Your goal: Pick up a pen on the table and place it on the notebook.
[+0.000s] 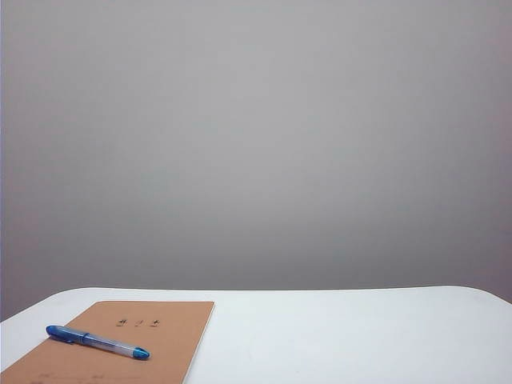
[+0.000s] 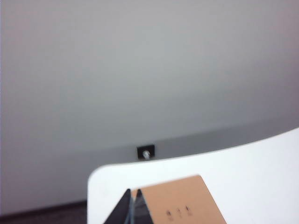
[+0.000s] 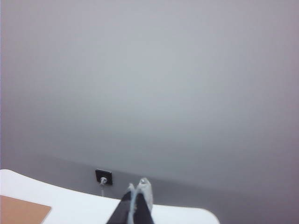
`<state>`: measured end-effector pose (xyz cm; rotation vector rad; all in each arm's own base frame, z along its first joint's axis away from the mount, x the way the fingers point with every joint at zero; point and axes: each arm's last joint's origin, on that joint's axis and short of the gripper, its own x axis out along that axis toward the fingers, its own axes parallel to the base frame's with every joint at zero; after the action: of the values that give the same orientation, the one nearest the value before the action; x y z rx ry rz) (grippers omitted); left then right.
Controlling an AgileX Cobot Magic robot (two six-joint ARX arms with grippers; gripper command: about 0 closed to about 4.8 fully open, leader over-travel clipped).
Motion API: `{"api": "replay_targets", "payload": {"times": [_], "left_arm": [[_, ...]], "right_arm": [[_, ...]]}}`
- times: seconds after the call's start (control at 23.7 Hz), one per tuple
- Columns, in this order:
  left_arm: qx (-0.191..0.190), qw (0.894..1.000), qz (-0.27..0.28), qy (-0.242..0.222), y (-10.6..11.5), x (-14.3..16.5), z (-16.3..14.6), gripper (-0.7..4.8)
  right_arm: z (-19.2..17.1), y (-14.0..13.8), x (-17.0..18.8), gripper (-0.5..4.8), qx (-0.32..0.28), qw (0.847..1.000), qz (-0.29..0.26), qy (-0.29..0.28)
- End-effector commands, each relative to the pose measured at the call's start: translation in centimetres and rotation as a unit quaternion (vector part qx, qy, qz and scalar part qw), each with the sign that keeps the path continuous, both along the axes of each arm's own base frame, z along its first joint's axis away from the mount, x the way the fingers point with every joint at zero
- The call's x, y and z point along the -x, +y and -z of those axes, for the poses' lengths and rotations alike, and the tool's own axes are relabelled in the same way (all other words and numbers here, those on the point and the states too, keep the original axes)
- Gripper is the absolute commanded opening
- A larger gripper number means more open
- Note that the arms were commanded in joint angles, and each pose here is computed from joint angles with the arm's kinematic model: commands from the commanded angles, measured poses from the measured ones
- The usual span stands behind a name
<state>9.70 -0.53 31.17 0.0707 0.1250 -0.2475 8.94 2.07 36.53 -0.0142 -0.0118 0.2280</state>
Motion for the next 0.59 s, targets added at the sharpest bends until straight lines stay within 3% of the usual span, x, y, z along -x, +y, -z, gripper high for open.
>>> {"api": "replay_targets", "payload": {"times": [0.04, 0.25, 0.42, 0.59], "left_arm": [[0.027, 0.999, -0.014, -0.043, 0.1, -0.4, 0.4, -0.05], [0.055, 0.995, -0.017, -0.081, 0.1, -0.5, 1.6, -0.05], [0.062, 0.989, -0.096, -0.095, 0.6, -1.8, 4.2, -0.05], [0.098, 0.990, -0.063, -0.078, 0.4, -2.8, 6.8, -0.05]], "right_arm": [[1.7, -0.1, 0.4, 0.07, -0.032, 0.999, -0.001, -0.026], [6.1, -0.1, 0.5, -0.01, -0.085, 0.995, -0.005, -0.044], [10.1, 0.1, -0.6, -0.01, -0.115, 0.989, -0.011, -0.091], [13.0, 0.2, -1.3, -0.01, -0.113, 0.989, -0.006, -0.092]]}}
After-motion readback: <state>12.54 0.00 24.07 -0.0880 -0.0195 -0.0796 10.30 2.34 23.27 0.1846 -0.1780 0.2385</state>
